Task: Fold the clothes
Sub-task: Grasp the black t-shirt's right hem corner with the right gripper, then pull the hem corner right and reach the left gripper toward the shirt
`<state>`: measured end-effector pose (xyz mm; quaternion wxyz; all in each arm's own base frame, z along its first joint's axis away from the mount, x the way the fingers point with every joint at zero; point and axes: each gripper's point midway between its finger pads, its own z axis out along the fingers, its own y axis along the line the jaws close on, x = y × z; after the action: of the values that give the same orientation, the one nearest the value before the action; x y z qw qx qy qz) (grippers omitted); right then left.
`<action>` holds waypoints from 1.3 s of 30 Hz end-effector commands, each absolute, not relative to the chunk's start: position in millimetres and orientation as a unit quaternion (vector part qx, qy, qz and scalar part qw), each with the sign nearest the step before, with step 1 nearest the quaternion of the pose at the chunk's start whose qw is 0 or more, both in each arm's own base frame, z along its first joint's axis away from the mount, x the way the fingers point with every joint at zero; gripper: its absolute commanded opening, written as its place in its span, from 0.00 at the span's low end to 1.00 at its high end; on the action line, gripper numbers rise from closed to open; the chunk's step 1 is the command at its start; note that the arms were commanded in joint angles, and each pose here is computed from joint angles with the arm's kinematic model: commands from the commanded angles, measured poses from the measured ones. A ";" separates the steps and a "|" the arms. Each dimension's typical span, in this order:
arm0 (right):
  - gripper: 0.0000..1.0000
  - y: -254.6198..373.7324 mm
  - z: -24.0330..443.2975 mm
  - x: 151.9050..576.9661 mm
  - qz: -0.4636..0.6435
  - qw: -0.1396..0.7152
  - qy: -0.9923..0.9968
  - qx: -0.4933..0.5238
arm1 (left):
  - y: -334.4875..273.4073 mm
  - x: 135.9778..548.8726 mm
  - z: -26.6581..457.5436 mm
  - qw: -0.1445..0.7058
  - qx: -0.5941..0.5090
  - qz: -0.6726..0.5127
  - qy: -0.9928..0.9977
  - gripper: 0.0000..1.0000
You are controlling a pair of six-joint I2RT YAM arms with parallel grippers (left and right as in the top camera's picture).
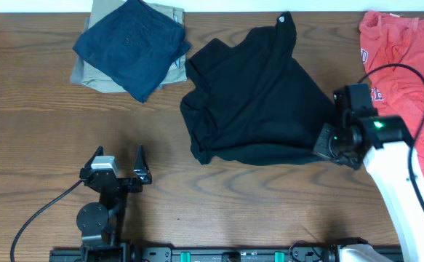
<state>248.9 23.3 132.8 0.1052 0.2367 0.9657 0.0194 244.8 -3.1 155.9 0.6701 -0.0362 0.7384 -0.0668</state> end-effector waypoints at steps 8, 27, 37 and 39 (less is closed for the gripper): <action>0.02 -26.2 197.2 221.1 0.011 0.239 0.924 0.300 | -5.7 244.1 141.4 0.654 -0.028 -0.067 0.753 0.98; 0.01 -40.8 197.3 219.8 0.032 0.235 0.918 0.318 | -17.9 243.1 142.8 0.650 -0.028 -0.114 0.751 0.98; 0.01 -34.5 181.4 230.7 0.045 0.199 0.935 0.291 | -50.3 236.6 155.2 0.624 -0.055 -0.268 0.732 0.98; 0.01 -34.7 180.9 231.9 0.045 0.199 0.935 0.292 | -65.1 231.1 165.3 0.625 -0.017 -0.298 0.722 0.98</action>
<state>230.2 -34.6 180.4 0.1971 0.3007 0.9323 0.0399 239.9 -38.5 164.3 0.6489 -0.0522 0.7255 -0.2233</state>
